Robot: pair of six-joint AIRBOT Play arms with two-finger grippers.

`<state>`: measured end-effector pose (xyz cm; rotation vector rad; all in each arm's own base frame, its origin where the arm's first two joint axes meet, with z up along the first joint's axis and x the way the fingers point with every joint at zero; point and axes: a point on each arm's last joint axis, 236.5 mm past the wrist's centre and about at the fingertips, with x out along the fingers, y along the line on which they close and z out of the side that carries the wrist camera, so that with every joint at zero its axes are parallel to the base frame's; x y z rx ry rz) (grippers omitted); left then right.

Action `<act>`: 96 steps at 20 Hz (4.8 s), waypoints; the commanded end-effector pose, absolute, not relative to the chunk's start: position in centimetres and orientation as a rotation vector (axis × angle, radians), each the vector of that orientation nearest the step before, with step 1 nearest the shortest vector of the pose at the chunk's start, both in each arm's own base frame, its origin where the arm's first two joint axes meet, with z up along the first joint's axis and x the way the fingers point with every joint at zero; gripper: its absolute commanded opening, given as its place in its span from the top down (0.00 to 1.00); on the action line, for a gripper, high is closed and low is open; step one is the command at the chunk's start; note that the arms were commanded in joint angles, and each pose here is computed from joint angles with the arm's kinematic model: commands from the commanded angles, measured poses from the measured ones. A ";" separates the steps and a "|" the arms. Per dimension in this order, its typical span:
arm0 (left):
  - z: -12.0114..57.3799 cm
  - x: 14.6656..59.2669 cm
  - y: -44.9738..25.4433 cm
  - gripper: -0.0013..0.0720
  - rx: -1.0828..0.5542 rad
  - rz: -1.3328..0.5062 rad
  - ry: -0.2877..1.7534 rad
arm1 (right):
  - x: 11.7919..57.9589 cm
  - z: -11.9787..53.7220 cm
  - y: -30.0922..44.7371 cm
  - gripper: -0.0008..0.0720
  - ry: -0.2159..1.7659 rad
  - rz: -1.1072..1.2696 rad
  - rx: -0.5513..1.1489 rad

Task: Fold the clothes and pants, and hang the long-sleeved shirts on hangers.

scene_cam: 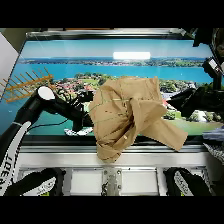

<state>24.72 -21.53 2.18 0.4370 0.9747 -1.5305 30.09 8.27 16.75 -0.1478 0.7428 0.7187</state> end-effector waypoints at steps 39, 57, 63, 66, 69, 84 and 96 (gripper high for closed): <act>2.6 26.3 -25.4 0.97 0.487 -1.652 0.974 | 27.8 20.5 27.6 0.96 0.644 1.011 -0.001; 2.7 26.0 -25.3 0.97 0.486 -1.663 0.982 | 22.7 18.9 18.9 0.24 0.857 1.008 -0.107; 2.7 26.0 -25.3 0.97 0.486 -1.663 0.982 | 23.8 18.8 17.4 0.25 0.851 0.958 -0.096; 2.7 26.0 -25.3 0.97 0.486 -1.663 0.982 | 23.8 18.8 17.4 0.25 0.851 0.959 -0.096; 2.7 26.0 -25.3 0.97 0.486 -1.663 0.983 | 23.8 18.8 17.4 0.25 0.852 0.959 -0.095; 2.7 26.0 -25.3 0.97 0.486 -1.663 0.983 | 26.9 23.2 14.8 0.25 0.565 1.093 0.000; 2.7 26.0 -25.3 0.97 0.486 -1.664 0.984 | 30.1 17.6 8.6 0.25 0.550 1.304 0.141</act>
